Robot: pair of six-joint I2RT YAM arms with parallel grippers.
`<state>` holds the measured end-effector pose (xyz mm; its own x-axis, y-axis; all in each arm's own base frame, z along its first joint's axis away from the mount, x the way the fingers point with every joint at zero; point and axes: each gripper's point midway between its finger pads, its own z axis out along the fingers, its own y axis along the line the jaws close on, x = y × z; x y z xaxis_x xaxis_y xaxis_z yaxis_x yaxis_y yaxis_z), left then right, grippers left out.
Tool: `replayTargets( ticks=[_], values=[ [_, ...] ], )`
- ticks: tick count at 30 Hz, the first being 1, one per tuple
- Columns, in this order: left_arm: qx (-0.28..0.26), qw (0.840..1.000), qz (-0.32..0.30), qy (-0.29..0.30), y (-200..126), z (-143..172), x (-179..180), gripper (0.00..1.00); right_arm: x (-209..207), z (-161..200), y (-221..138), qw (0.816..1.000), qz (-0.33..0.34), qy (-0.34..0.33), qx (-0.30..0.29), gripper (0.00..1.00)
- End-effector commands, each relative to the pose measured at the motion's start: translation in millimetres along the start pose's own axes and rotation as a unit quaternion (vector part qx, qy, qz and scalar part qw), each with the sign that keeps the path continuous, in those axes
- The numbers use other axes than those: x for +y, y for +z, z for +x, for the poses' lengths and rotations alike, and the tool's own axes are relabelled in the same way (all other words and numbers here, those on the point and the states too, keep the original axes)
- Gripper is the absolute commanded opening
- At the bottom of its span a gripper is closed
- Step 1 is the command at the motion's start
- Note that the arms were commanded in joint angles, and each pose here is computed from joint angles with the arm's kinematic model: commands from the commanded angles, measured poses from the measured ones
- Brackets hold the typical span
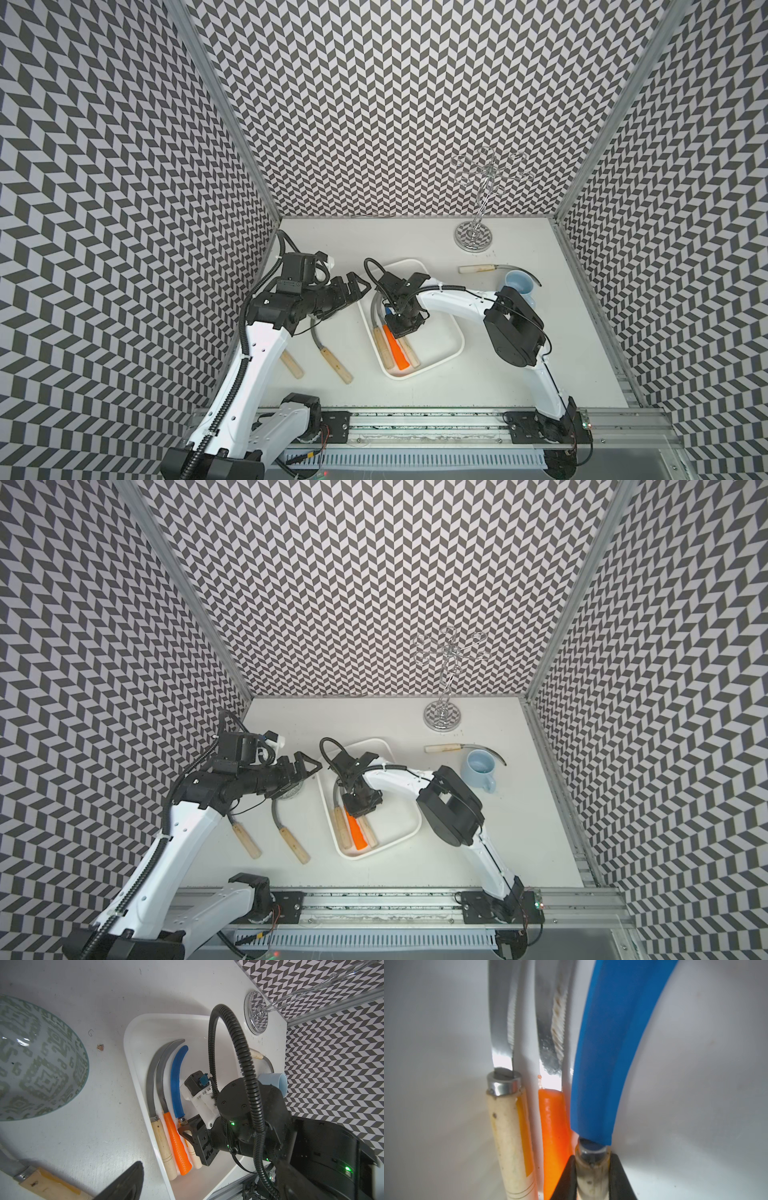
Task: Put small sickles into storage boxes
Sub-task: Place the sickle in the storage box.
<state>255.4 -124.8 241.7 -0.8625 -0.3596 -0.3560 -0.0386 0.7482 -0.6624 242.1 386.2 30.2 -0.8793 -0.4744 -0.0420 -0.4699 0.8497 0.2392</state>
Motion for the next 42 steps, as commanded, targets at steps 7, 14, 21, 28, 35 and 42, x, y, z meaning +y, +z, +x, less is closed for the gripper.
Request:
replayTargets(
  ticks=[7,14,21,28,35,42],
  values=[
    [-0.019,1.0,0.009,0.011,-9,-6,-9,1.0,4,-4,13,1.0,-0.021,0.008,0.004,0.05],
    [-0.017,1.0,0.009,0.01,-8,-5,-9,1.0,-2,-5,12,1.0,-0.011,0.011,0.003,0.11],
    [-0.016,1.0,0.01,0.009,-8,-4,-8,1.0,-6,-7,9,1.0,-0.006,0.014,0.0,0.17],
    [-0.014,1.0,0.01,0.007,-6,-3,-7,1.0,-10,-10,4,1.0,0.002,0.013,-0.007,0.22],
    [-0.013,1.0,0.009,0.002,-5,-1,-4,1.0,-12,-11,0,1.0,0.007,0.009,-0.012,0.31],
    [-0.008,1.0,0.012,-0.004,-3,3,-3,1.0,-12,-11,-3,1.0,0.008,0.008,-0.012,0.38]
  ],
)
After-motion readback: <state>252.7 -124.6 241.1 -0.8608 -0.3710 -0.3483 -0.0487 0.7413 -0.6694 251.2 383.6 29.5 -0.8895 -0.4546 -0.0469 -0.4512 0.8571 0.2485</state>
